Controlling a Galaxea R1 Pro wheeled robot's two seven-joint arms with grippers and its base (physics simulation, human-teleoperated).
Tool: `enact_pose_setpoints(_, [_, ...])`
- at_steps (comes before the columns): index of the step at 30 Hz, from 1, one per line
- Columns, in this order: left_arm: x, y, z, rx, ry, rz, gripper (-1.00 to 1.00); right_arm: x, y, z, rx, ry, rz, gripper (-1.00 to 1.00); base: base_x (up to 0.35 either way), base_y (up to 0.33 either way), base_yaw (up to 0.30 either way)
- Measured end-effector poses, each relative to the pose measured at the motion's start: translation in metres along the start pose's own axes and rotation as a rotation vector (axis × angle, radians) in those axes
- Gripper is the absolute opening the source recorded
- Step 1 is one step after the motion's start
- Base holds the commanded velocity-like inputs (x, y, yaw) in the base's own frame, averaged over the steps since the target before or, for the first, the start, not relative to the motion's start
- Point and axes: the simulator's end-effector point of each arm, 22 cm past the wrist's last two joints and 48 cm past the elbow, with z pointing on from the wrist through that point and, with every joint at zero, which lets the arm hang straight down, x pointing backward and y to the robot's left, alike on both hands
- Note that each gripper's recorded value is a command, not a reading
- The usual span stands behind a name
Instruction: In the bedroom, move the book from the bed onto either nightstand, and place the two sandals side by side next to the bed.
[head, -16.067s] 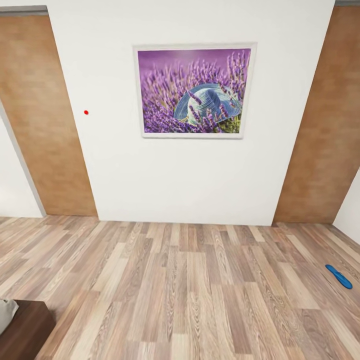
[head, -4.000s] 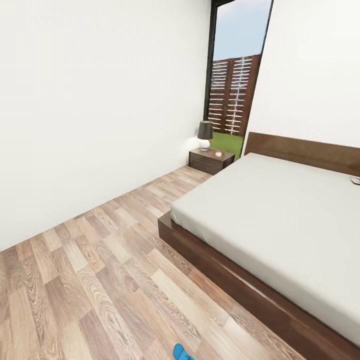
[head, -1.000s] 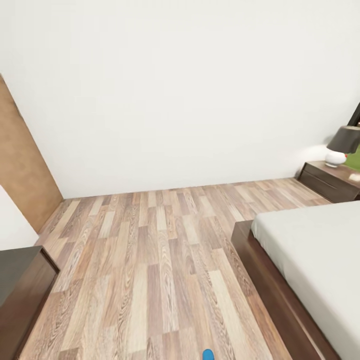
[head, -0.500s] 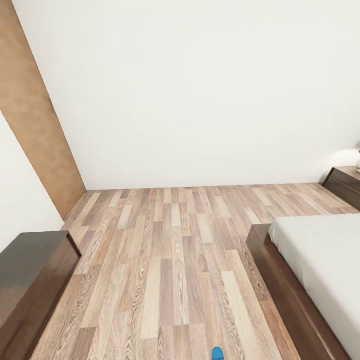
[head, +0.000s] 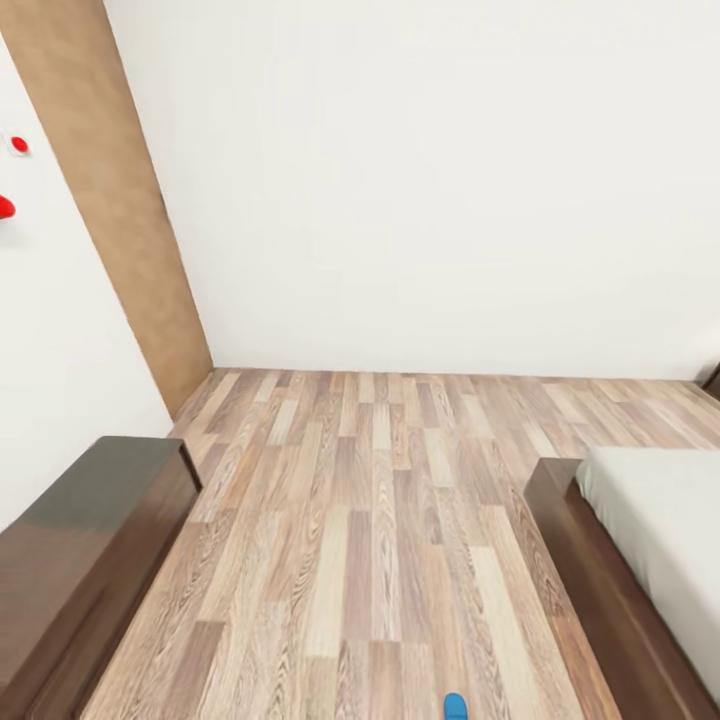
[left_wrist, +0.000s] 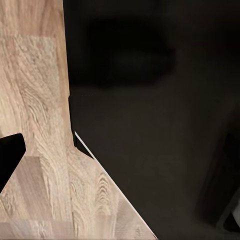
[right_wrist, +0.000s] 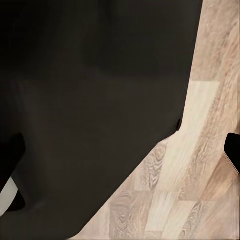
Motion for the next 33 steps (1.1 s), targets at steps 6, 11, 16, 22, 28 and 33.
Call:
enact_pose_setpoints(6, [0.0008, -0.0005, 0.0, 0.0, 0.002, 0.0, 1.0, 0.0008, -0.0002, 0.0, 0.0, 0.002, 0.0, 1.0, -0.022, 0.0, 0.238])
enact_pose_setpoints(11, [0.0015, -0.0005, 0.0, 0.0, 0.004, 0.0, 1.0, 0.0015, -0.0008, 0.0, 0.001, 0.004, 0.0, 1.0, -0.007, 0.0, 0.238])
enact_pose_setpoints(16, [0.0017, -0.0013, -0.0001, 0.002, 0.005, -0.001, 1.0, 0.002, -0.0015, 0.0, 0.002, 0.005, 0.0, 1.0, -0.002, 0.0, 0.186])
enact_pose_setpoints(22, [0.0019, -0.001, -0.0001, 0.001, 0.005, -0.001, 1.0, 0.0013, -0.0038, 0.0, 0.004, 0.005, 0.0, 1.0, -0.001, 0.0, 0.066])
enact_pose_setpoints(28, [0.0009, -0.0004, 0.0, 0.001, 0.003, 0.0, 1.0, 0.0005, -0.0067, 0.0, 0.007, 0.002, -0.003, 1.0, 0.0, 0.0, 0.02])
enact_pose_setpoints(33, [-0.0041, 0.0007, 0.0001, -0.001, -0.007, 0.0, 1.0, 0.0002, -0.0096, 0.0, 0.011, 0.001, -0.004, 1.0, 0.0, 0.0, 0.006])
